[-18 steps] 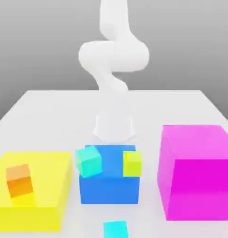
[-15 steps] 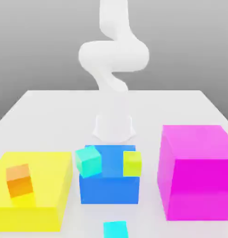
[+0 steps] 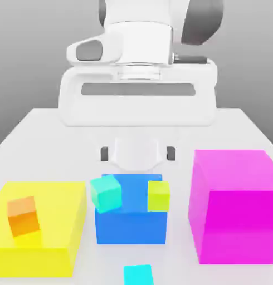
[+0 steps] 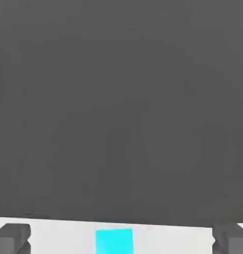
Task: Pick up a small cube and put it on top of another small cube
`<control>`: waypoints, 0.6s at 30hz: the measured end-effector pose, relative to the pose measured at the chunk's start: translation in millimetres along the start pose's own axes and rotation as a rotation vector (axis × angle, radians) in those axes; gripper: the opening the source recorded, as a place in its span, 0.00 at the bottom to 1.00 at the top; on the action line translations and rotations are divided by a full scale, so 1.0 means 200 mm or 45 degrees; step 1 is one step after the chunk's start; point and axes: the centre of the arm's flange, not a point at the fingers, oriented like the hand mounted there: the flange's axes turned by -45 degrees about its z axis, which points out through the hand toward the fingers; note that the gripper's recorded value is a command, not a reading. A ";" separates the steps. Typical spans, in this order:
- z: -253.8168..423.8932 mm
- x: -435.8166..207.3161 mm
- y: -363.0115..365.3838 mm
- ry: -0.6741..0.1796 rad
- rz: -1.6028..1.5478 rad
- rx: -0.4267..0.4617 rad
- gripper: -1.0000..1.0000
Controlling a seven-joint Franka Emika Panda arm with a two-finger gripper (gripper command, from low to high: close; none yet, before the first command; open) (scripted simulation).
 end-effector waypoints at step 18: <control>1.18 -0.36 -0.03 -0.330 -0.047 0.031 0.00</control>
